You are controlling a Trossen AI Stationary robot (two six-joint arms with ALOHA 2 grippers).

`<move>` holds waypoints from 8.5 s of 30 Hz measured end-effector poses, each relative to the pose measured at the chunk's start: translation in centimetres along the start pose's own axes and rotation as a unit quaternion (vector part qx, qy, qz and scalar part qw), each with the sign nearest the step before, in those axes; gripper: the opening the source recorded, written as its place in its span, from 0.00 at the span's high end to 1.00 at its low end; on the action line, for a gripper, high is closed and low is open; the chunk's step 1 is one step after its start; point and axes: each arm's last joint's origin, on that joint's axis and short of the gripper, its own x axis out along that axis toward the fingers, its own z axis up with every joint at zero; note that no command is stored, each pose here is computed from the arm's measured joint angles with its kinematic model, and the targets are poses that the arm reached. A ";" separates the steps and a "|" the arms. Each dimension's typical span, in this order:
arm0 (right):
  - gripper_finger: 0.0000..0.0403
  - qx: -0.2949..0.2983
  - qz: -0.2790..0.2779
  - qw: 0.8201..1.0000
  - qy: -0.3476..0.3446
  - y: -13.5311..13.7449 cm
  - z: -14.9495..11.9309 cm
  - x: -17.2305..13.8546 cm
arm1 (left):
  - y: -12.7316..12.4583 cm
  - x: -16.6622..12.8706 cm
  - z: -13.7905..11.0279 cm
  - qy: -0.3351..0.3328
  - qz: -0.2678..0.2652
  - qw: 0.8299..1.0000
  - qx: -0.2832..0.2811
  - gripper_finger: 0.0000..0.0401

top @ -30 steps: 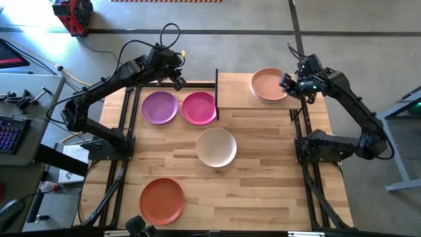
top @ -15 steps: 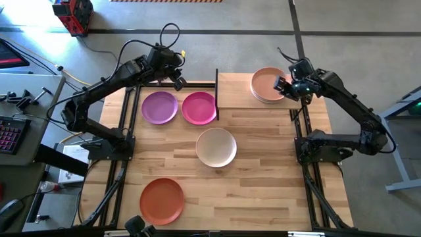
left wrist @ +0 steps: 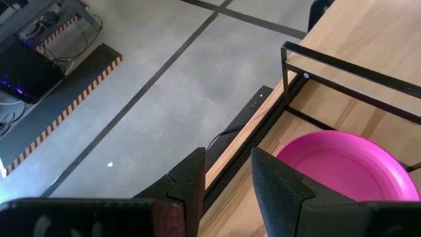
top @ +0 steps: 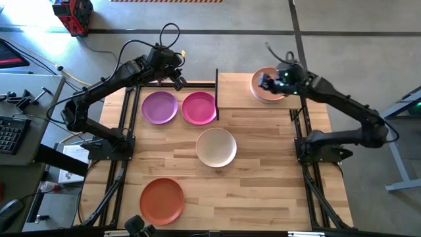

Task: Place and stack plates onto a shelf
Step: Adjust the plates, then put the purple plate on the shelf

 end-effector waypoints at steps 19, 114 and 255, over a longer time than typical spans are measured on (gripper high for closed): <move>0.76 -0.158 0.016 0.987 0.009 4.9 -2.4 6.0 | -0.2 0.0 -0.9 0.044 -0.009 0.999 0.014 0.72; 0.87 -0.340 0.003 0.917 0.209 10.2 2.4 6.6 | -8.2 2.6 -12.4 0.336 -0.098 0.924 -0.153 0.72; 0.64 -0.347 0.115 0.926 -0.091 15.7 8.2 5.4 | -6.3 -3.9 -0.2 0.049 0.066 0.775 0.626 1.00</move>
